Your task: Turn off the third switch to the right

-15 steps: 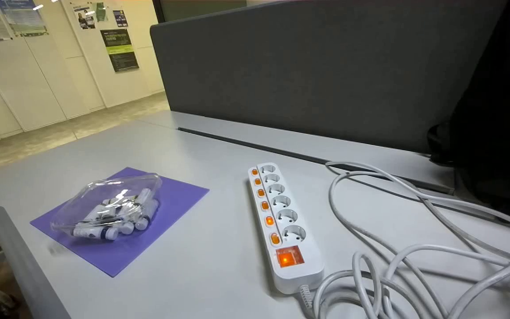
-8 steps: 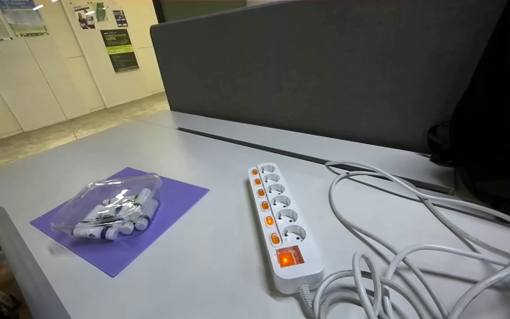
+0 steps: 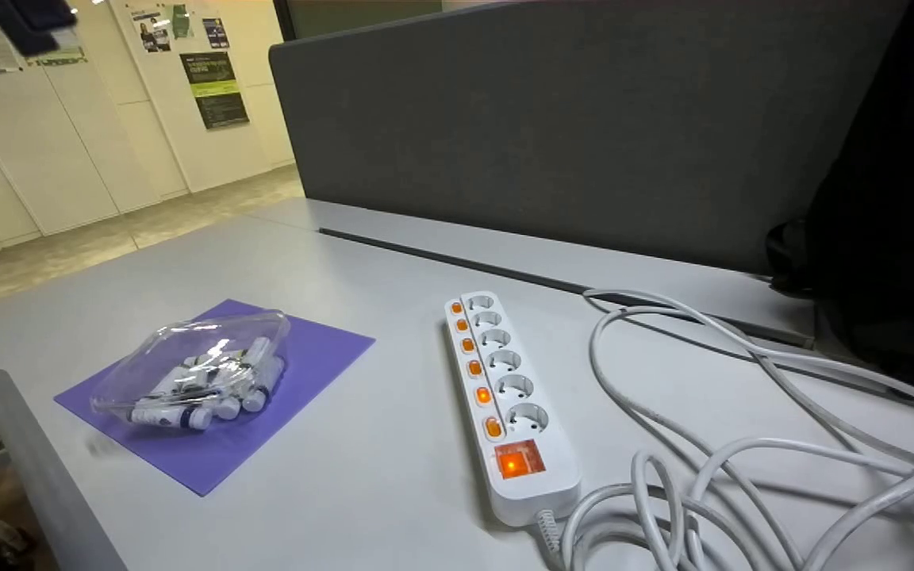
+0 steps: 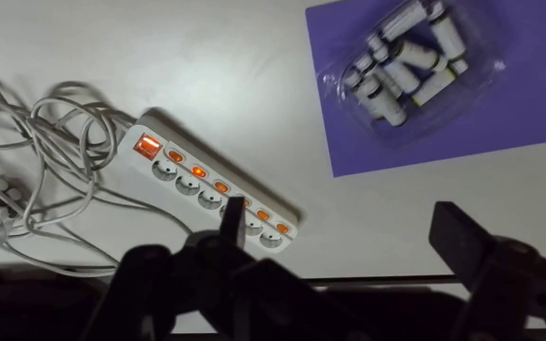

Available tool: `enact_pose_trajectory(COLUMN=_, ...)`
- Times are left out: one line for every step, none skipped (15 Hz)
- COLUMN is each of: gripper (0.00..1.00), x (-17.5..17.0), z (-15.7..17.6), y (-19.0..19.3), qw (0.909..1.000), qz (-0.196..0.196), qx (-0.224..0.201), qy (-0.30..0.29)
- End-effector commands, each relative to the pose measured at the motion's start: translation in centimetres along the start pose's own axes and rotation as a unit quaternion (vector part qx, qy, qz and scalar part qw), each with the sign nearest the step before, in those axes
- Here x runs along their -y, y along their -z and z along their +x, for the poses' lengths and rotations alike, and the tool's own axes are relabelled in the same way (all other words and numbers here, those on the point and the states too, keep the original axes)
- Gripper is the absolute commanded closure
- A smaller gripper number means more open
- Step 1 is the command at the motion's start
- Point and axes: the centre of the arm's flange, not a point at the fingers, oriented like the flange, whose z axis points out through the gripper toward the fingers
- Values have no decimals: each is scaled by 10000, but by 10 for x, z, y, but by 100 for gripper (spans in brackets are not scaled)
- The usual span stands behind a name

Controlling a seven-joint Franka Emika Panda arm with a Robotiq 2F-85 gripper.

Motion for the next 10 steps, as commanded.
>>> enact_pose_trajectory(gripper=0, x=-26, z=17, y=-50, qw=9963, qz=-239, qx=-472, qy=-671)
enact_pose_trajectory(gripper=25, x=-37, z=22, y=-63, qw=9948, qz=-266, qx=-524, qy=-831)
enact_pose_trajectory(gripper=26, x=-46, z=27, y=-74, qw=9934, qz=-290, qx=-556, qy=-962)
enact_pose_trajectory(gripper=32, x=-56, z=32, y=-86, qw=9923, qz=-323, qx=-488, qy=-1095)
enact_pose_trajectory(gripper=41, x=-65, z=37, y=-96, qw=9911, qz=-372, qx=-420, qy=-1210)
enact_pose_trajectory(gripper=47, x=-75, z=45, y=-108, qw=9902, qz=-446, qx=-267, qy=-1295)
enact_pose_trajectory(gripper=55, x=-83, z=50, y=-117, qw=9891, qz=-502, qx=-129, qy=-1376)
enact_pose_trajectory(gripper=62, x=-91, z=54, y=-126, qw=9879, qz=-568, qx=-5, qy=-1445)
enact_pose_trajectory(gripper=68, x=-97, z=61, y=-134, qw=9872, qz=-633, qx=142, qy=-1457)
enact_pose_trajectory(gripper=76, x=-101, z=67, y=-142, qw=9869, qz=-686, qx=274, qy=-1437)
